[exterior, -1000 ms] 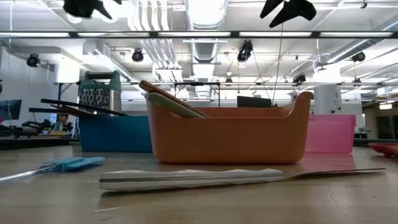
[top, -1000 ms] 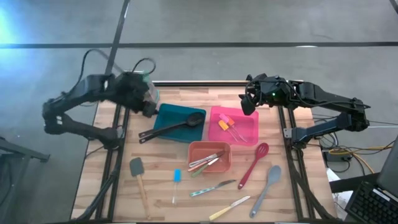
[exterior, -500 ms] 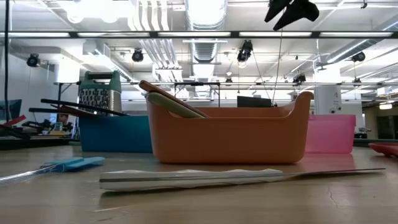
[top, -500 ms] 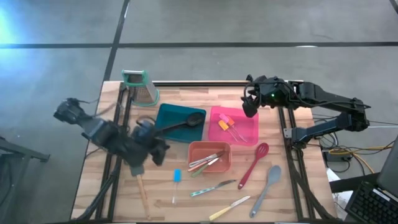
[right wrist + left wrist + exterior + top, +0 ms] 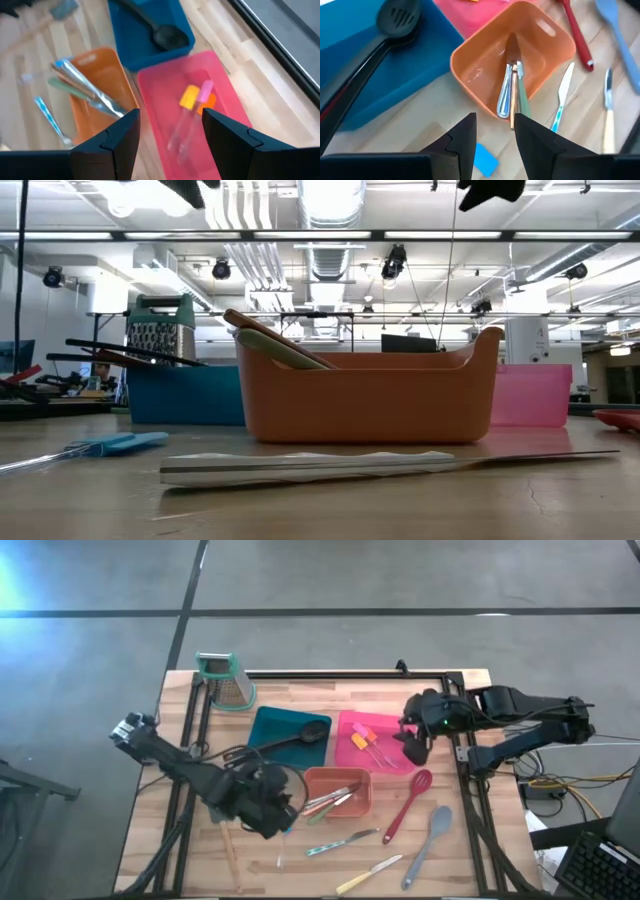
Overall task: Pick & Place Kitchen Items
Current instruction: Put the blue knife into the orange bin, then adjust the orange bin
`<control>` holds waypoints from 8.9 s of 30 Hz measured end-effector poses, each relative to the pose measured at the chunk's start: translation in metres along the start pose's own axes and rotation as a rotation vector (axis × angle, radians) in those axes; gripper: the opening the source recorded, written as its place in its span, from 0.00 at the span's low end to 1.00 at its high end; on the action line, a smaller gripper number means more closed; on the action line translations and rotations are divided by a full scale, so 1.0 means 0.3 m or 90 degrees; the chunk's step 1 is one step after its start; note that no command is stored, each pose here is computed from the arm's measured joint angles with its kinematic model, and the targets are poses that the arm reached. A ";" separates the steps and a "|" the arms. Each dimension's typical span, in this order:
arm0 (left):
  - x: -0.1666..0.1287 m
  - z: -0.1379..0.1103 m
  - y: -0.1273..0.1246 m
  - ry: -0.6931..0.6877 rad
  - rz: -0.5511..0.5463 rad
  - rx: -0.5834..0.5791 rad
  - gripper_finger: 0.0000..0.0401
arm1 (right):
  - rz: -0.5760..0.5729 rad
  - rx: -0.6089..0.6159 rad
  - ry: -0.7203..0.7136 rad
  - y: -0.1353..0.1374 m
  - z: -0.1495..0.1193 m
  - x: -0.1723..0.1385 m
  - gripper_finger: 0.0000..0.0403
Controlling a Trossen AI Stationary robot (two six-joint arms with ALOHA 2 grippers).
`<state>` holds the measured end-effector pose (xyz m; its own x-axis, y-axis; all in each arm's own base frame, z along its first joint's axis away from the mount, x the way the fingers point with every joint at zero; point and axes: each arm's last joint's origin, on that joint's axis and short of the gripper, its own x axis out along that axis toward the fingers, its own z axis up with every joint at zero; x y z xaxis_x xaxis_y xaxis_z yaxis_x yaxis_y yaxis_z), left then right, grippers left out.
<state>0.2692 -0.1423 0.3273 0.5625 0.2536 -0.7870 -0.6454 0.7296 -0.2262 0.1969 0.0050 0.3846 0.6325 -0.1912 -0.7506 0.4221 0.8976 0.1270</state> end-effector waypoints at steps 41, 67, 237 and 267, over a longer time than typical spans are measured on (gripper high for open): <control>0.523 -0.220 -0.276 0.190 -0.213 0.283 0.33 | -0.115 -0.063 -0.003 -0.004 -0.034 -0.018 0.46; 0.232 -0.083 -0.364 0.060 -0.236 0.344 0.33 | -0.122 -0.069 -0.024 -0.020 -0.012 -0.012 0.46; 0.454 0.153 0.011 0.477 -0.168 0.356 0.30 | -0.092 -0.059 -0.076 -0.003 0.018 -0.008 0.46; 0.033 0.387 0.162 0.244 0.075 0.293 0.65 | 0.115 -0.066 0.040 0.203 -0.162 0.008 0.37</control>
<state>0.3033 -0.0306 0.3751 0.2194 0.1642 -0.9617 -0.3537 0.9320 0.0785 0.1926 0.0786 0.3590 0.6489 -0.0005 -0.7609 0.2344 0.9515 0.1992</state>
